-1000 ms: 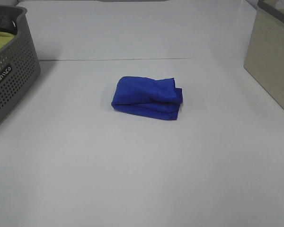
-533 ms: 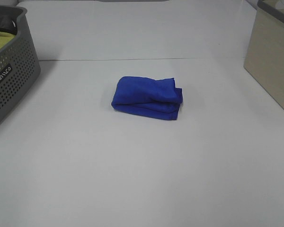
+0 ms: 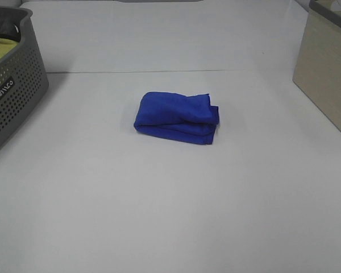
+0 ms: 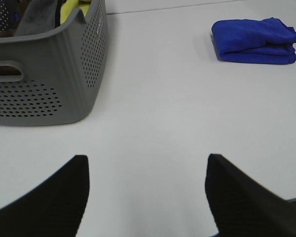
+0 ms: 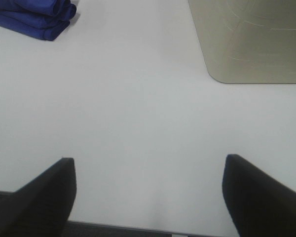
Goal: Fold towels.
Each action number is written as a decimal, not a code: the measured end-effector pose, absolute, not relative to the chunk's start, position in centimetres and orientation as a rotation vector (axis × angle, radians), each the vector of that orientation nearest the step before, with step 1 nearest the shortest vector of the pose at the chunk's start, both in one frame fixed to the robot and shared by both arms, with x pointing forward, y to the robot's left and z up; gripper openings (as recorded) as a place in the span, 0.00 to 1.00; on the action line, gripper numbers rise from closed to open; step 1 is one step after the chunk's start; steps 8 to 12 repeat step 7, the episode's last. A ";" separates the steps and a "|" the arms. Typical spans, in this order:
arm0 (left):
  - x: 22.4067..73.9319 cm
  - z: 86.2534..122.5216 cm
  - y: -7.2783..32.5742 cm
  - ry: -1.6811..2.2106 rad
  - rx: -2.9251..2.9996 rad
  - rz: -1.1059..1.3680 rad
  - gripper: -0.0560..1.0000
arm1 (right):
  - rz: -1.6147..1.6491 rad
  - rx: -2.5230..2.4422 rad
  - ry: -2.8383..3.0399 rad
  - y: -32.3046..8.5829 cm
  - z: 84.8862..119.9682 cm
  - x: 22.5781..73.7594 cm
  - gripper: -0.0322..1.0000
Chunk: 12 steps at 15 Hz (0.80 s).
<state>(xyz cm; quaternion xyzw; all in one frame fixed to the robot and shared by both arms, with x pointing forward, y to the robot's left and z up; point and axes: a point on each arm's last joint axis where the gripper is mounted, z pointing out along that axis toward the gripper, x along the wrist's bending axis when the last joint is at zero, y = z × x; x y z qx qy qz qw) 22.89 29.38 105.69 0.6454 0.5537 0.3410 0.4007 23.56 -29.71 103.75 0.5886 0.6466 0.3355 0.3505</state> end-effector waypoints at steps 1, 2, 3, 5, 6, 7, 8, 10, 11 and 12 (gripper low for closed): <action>22.9 105.7 29.4 1.400 1.632 0.862 0.66 | 0.869 1.524 1.675 -29.7 103.7 23.6 0.80; 22.9 105.7 29.4 1.400 1.632 0.862 0.66 | 0.869 1.524 1.675 -29.7 103.7 23.6 0.80; 22.9 105.7 29.4 1.400 1.632 0.862 0.66 | 0.869 1.524 1.675 -29.7 103.7 23.6 0.80; 22.9 105.7 29.4 1.400 1.632 0.862 0.66 | 0.869 1.524 1.675 -29.7 103.7 23.6 0.80; 22.9 105.7 29.4 1.400 1.632 0.862 0.66 | 0.869 1.524 1.675 -29.7 103.7 23.6 0.80; 22.9 105.7 29.4 1.400 1.632 0.862 0.66 | 0.869 1.524 1.675 -29.7 103.7 23.6 0.80; 22.9 105.7 29.4 1.400 1.632 0.862 0.66 | 0.869 1.524 1.675 -29.7 103.7 23.6 0.80; 22.9 105.7 29.4 1.400 1.632 0.862 0.66 | 0.869 1.524 1.675 -29.7 103.7 23.6 0.80; 22.9 105.7 29.4 1.400 1.632 0.862 0.66 | 0.869 1.524 1.675 -29.7 103.7 23.6 0.80; 22.9 105.7 29.4 1.400 1.632 0.862 0.66 | 0.869 1.524 1.675 -29.7 103.7 23.6 0.80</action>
